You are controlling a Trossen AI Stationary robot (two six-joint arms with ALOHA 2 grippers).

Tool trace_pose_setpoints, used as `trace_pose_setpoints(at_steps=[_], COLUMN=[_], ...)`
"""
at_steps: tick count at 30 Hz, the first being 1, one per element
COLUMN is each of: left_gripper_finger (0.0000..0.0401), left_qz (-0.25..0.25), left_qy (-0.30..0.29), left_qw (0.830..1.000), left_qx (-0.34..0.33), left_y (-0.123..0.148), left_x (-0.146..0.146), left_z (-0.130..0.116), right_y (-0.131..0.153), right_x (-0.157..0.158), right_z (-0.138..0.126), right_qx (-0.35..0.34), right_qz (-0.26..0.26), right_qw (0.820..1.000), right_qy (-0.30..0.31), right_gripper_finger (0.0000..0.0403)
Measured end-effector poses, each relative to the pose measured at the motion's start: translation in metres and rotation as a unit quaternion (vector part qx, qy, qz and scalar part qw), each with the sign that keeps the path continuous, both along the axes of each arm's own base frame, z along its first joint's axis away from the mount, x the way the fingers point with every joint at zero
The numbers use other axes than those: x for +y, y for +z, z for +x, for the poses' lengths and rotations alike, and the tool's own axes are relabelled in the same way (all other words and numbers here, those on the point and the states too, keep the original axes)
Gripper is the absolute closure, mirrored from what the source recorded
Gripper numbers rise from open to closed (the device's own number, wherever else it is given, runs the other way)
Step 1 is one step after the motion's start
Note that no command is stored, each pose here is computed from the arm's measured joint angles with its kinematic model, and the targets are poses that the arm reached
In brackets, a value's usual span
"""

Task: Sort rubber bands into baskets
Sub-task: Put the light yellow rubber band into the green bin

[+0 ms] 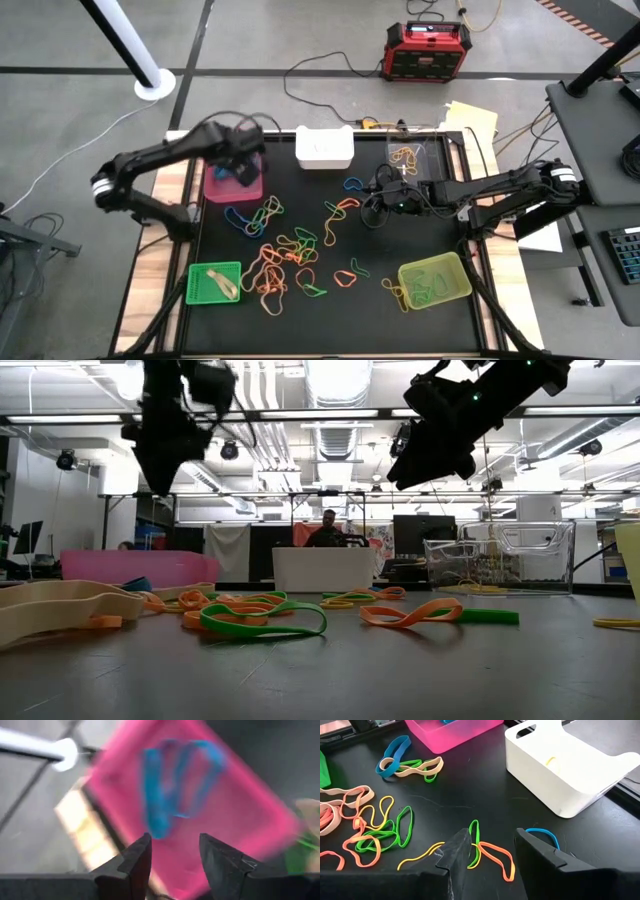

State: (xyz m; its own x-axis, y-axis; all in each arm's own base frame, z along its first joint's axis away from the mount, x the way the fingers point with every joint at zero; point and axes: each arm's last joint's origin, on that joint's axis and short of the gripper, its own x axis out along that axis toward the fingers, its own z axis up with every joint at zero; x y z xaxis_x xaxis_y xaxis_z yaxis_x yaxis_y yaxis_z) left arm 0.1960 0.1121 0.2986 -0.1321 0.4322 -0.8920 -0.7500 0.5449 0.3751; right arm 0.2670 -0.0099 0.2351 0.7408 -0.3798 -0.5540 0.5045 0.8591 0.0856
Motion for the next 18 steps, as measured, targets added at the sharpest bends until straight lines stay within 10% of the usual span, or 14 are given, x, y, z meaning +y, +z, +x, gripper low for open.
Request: trace_pose_setpoints(at_steps=[18], left_gripper_finger=[0.0253], left_qz=[-0.156], left_qy=[-0.133], left_qw=[0.972], left_qx=[-0.116], left_y=[-0.026], left_x=[-0.156], left_z=[0.032], right_y=[0.002], right_x=[0.0], right_z=[0.001], right_qx=[-0.011], right_qz=[0.001], right_qw=[1.0], right_qy=[-0.001], right_gripper_finger=[0.0253])
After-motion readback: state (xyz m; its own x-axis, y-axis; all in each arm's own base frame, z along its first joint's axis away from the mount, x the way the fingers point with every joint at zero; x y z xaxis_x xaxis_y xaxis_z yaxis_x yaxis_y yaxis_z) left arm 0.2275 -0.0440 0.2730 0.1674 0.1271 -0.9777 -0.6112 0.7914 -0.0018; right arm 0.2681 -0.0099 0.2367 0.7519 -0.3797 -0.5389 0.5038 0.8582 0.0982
